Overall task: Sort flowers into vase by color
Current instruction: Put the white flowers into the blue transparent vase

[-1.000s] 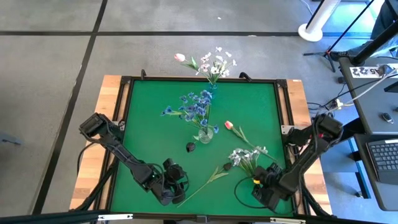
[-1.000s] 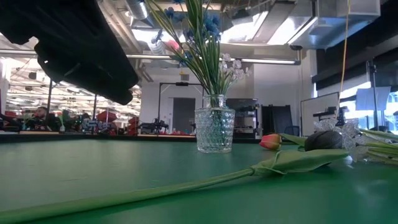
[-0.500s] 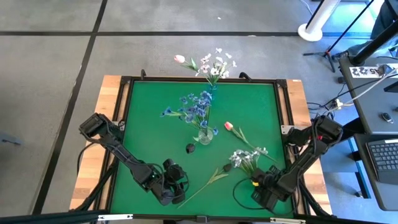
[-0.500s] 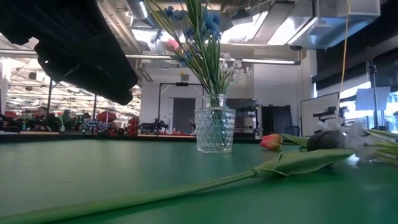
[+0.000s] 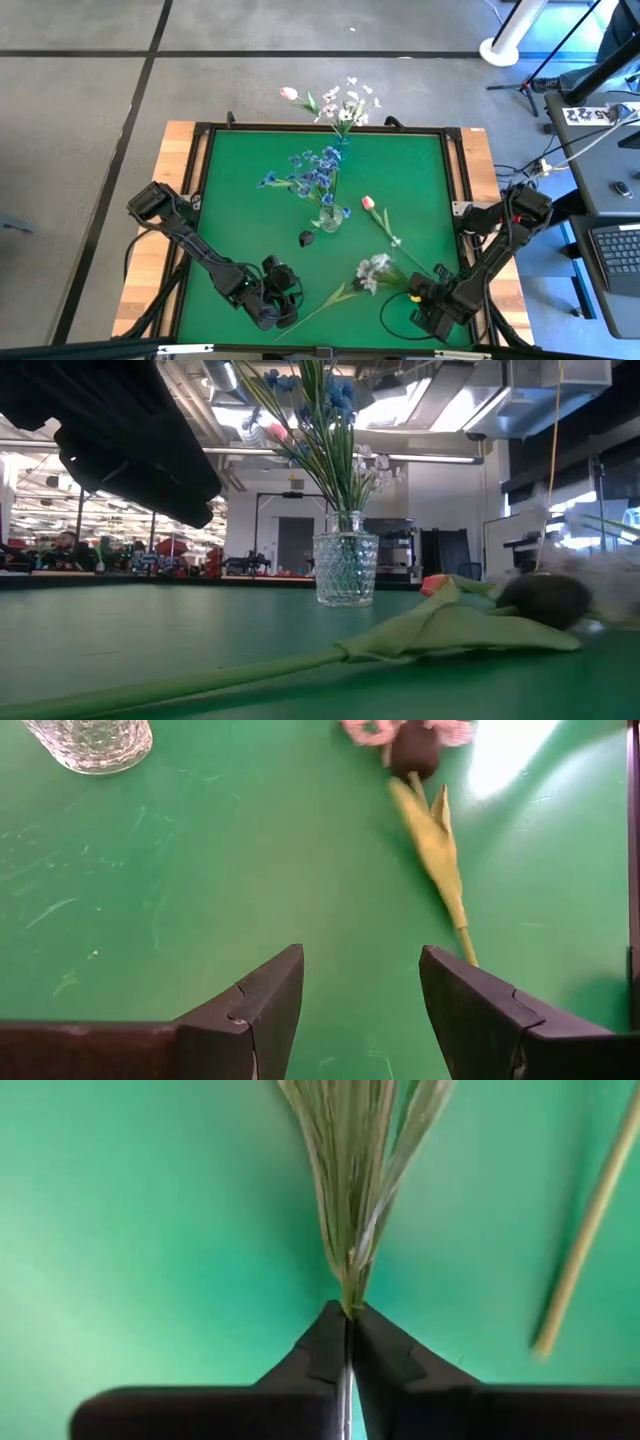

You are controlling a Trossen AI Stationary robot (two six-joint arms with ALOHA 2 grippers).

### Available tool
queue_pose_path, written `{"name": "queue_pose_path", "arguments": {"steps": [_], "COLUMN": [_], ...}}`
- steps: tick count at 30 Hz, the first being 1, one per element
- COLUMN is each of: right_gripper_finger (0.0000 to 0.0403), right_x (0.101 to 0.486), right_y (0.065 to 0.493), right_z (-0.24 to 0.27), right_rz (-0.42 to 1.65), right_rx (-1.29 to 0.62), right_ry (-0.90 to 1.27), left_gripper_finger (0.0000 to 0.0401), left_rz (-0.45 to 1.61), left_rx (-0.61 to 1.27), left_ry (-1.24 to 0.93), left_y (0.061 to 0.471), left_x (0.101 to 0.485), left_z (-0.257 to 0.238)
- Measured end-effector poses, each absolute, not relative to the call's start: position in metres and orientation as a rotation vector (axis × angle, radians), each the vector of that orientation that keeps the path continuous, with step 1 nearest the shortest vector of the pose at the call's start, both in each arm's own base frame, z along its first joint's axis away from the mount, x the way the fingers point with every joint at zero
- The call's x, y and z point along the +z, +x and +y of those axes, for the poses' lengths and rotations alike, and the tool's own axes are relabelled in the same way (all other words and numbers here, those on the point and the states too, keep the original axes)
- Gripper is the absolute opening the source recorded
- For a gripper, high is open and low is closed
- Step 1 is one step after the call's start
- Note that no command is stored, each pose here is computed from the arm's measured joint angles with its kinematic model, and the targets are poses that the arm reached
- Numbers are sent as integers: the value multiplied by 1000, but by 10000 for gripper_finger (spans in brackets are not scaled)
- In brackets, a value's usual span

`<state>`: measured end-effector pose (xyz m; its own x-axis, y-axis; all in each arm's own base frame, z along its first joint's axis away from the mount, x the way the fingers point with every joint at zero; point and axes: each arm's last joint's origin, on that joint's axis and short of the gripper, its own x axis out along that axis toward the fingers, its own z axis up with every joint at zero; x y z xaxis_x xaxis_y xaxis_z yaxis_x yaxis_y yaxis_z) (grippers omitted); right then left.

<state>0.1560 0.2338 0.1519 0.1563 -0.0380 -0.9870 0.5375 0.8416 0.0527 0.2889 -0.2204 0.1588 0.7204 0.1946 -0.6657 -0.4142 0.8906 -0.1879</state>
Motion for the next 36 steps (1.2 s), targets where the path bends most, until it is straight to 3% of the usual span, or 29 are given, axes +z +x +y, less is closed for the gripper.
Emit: {"name": "queue_pose_path", "arguments": {"steps": [14, 22, 27, 31, 36], "right_gripper_finger": [3, 2, 1, 1, 1], "right_x": [230, 267, 285, 294, 299], "right_y": [145, 140, 137, 136, 140], "right_z": [200, 174, 164, 160, 153], "right_rz": [998, 562, 392, 254, 155], "right_rx": [-329, -351, -365, -407, -489], "right_ry": [509, 385, 326, 237, 128], "left_gripper_finger": [195, 195, 195, 195, 174], "left_rz": [691, 702, 719, 705, 534], "left_rx": [344, 354, 366, 406, 421], "left_ry": [-335, -292, -261, -167, 52], "left_y": [289, 289, 287, 284, 275], "left_x": [159, 158, 161, 170, 200], "left_z": [-220, -217, -212, -204, -207]}}
